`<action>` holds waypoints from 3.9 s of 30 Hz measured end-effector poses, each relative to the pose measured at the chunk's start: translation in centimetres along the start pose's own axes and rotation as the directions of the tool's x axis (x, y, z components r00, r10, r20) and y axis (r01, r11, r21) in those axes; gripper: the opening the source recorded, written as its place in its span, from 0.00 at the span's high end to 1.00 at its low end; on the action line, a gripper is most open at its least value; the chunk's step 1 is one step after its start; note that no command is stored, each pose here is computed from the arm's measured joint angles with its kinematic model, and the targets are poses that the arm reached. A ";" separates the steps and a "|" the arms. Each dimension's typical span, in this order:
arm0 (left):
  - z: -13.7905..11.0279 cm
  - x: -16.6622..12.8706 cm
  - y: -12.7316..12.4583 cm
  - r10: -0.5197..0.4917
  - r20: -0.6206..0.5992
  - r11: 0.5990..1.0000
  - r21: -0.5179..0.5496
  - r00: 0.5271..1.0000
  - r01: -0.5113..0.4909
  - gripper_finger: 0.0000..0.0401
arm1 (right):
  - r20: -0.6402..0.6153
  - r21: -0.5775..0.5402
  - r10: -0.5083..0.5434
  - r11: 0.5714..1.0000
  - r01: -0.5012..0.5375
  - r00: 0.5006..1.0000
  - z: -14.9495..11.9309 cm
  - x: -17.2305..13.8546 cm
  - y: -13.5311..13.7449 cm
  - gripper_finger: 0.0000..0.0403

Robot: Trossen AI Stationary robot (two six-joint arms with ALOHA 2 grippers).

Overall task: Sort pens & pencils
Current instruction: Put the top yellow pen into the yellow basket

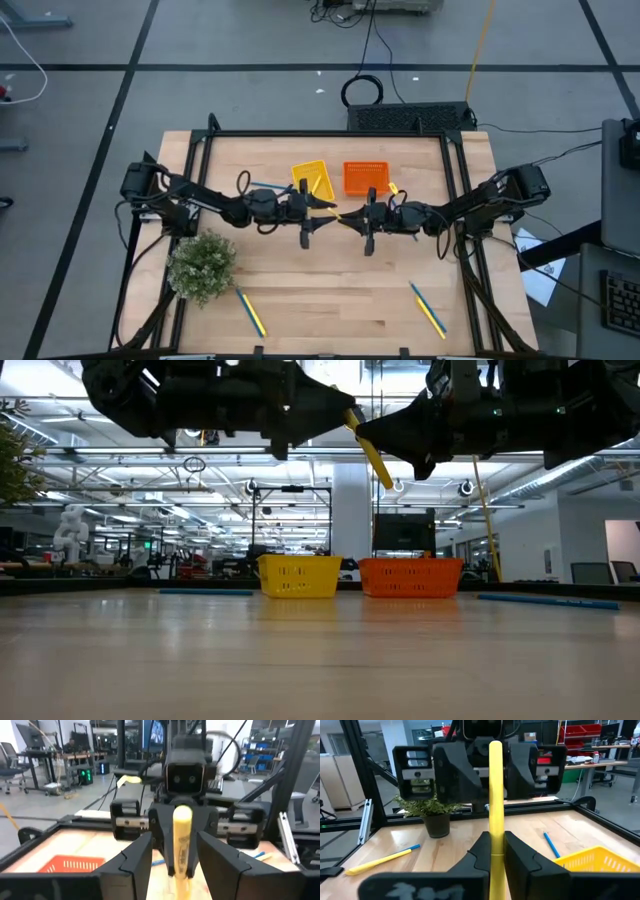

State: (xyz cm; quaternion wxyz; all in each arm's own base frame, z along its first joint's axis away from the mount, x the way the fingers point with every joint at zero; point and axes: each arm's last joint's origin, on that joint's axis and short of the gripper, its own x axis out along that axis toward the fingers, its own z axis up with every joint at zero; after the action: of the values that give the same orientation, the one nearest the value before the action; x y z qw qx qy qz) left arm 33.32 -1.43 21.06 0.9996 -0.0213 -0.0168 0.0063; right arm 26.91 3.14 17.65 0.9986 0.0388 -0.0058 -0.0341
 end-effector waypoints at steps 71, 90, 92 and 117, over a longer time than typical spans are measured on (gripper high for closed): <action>1.5 -11.3 1.7 0.244 -0.001 0.969 -0.030 0.970 -0.244 0.92 | 0.062 0.056 0.000 0.998 -0.003 0.998 1.2 -7.8 -1.5 0.39; 2.5 0.9 11.1 0.378 -0.644 0.834 -0.075 0.665 -0.547 0.92 | 0.066 0.057 0.001 0.998 -0.005 0.998 1.2 -7.8 -1.5 0.39; 1.8 1.9 11.4 0.350 -0.678 0.839 -0.080 0.646 -0.538 0.92 | 0.066 0.057 0.001 0.998 -0.005 0.998 1.2 -7.8 -1.5 0.39; -0.9 2.2 11.0 0.271 -0.833 0.846 -0.034 0.483 -0.532 0.66 | 0.066 0.057 0.001 0.998 -0.005 0.998 1.2 -7.8 -1.5 0.39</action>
State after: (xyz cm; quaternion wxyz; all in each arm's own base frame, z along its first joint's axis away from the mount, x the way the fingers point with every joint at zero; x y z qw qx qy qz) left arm 35.38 9.59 19.72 0.8515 -0.1701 0.4397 0.2297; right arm 19.06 2.05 18.68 0.9965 0.0661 -0.0396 -0.0337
